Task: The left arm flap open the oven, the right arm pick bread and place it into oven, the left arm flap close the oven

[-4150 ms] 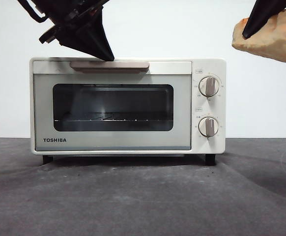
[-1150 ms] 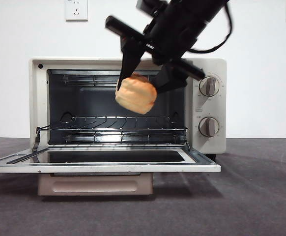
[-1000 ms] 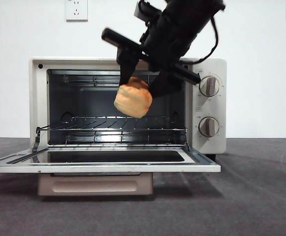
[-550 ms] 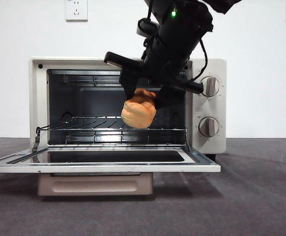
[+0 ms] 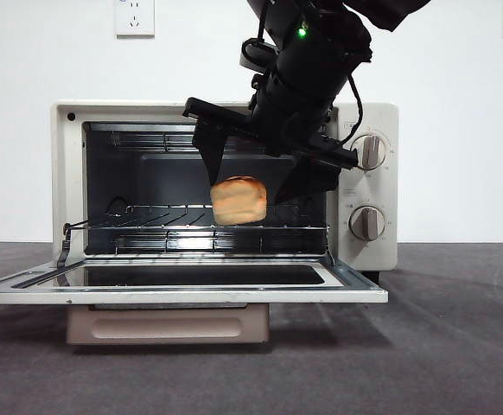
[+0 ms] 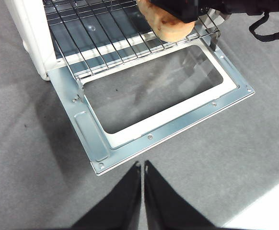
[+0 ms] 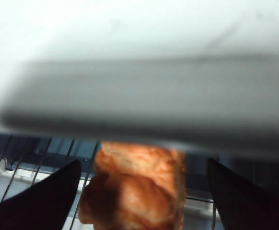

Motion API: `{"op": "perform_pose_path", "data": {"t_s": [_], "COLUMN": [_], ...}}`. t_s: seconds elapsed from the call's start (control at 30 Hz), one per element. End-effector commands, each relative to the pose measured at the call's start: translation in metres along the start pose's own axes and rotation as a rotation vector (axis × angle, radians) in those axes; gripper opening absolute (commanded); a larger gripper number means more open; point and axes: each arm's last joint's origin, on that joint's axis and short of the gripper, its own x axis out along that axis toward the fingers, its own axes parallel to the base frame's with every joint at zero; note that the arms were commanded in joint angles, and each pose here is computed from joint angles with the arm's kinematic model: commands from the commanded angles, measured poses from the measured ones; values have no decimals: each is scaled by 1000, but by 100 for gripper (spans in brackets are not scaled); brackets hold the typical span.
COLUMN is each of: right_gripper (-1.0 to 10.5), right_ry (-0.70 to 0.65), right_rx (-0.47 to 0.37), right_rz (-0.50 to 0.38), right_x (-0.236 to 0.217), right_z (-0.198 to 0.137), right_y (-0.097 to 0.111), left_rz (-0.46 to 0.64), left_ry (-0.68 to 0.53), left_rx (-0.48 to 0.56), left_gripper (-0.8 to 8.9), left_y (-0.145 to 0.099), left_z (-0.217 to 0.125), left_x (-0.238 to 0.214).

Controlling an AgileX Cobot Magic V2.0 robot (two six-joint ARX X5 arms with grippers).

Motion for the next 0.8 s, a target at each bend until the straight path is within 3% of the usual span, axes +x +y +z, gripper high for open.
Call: {"op": "perform_pose_path", "data": {"t_s": [0.03, 0.33, 0.5, 0.8], "right_gripper": [432, 433, 433, 431], "right_ry": [-3, -16, -3, 74], "right_rx": [6, 6, -47, -295], "right_rz": [10, 68, 103, 249], "right_x": [4, -23, -50, -119], "right_z": [0, 16, 25, 41], "right_y": [6, 12, 15, 11], "left_rz": [-2, -2, -2, -2], "left_ry": [-10, -12, -12, -13], "left_rx": [9, 10, 10, 10], "left_gripper": [16, 16, 16, 16], "left_y": [-1, -1, -1, -1], "left_z": [2, 3, 3, 3], "left_x": [-1, -1, -1, -1]}}
